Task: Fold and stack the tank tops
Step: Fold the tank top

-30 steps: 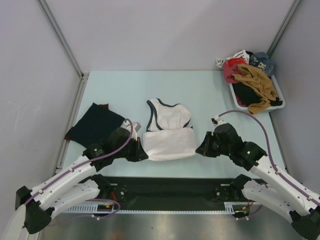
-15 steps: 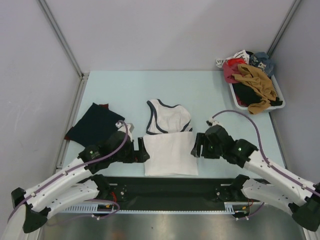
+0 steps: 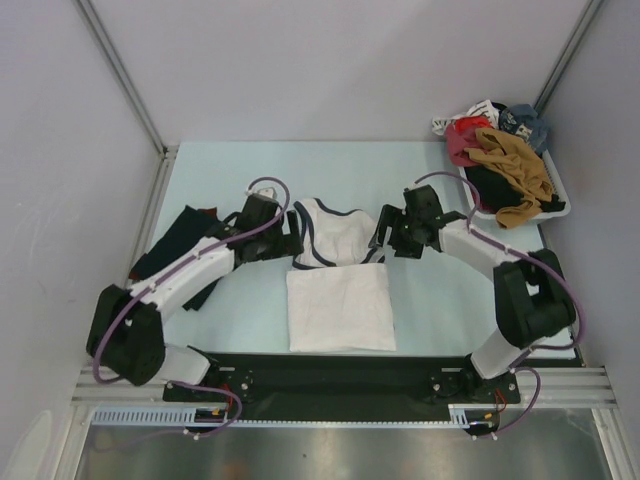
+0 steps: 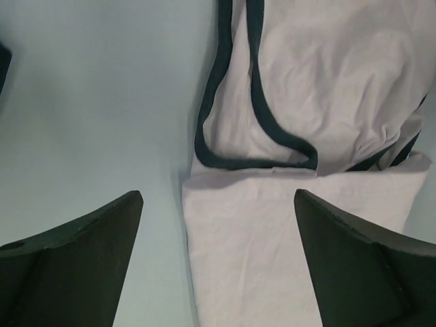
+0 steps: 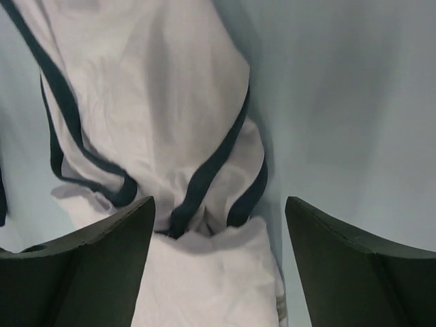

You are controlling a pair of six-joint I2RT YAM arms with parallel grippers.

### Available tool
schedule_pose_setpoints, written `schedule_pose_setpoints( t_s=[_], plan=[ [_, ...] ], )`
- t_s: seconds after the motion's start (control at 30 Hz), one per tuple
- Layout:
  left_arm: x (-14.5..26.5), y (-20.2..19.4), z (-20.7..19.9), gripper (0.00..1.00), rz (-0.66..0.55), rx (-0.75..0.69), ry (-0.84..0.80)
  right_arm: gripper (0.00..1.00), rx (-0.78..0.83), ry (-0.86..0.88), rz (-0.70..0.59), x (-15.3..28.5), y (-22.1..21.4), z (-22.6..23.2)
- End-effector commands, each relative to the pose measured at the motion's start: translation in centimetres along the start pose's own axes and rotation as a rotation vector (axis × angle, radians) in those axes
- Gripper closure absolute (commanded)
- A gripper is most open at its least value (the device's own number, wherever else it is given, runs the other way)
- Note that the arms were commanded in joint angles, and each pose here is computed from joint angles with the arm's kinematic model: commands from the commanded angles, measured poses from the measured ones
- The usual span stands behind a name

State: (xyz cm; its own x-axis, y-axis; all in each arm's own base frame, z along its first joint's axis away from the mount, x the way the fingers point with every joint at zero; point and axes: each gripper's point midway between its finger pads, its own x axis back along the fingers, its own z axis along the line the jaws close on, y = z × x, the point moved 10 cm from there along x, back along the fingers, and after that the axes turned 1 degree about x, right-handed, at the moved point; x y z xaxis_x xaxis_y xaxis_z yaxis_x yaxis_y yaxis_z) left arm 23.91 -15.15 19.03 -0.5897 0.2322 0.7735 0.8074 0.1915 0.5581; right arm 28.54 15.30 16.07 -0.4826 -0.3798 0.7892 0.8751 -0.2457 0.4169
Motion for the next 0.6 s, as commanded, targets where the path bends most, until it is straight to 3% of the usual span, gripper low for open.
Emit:
schedule_pose_setpoints(
  t_s=[0.0, 0.3, 0.53, 0.57],
  plan=[
    [-2.6, 4.3, -1.8, 0.02, -0.077, -0.011, -0.103, 0.17, -0.033, 0.135, -0.053, -1.8, 3.4, 0.5],
    [-11.3, 7.3, -2.1, 0.16, 0.047, 0.061, -0.135, 0.25, -0.129, 0.272, 0.006, -7.5, 5.3, -0.3],
    [-16.2, 10.1, -1.3, 0.33, 0.061, 0.136, -0.153, 0.45, -0.157, 0.360, -0.015, -11.4, 7.9, 0.0],
    [-17.6, 10.0, -0.7, 0.40, 0.081, 0.149, -0.146, 0.50, -0.158, 0.353, -0.022, -11.7, 8.4, -0.1]
  ],
)
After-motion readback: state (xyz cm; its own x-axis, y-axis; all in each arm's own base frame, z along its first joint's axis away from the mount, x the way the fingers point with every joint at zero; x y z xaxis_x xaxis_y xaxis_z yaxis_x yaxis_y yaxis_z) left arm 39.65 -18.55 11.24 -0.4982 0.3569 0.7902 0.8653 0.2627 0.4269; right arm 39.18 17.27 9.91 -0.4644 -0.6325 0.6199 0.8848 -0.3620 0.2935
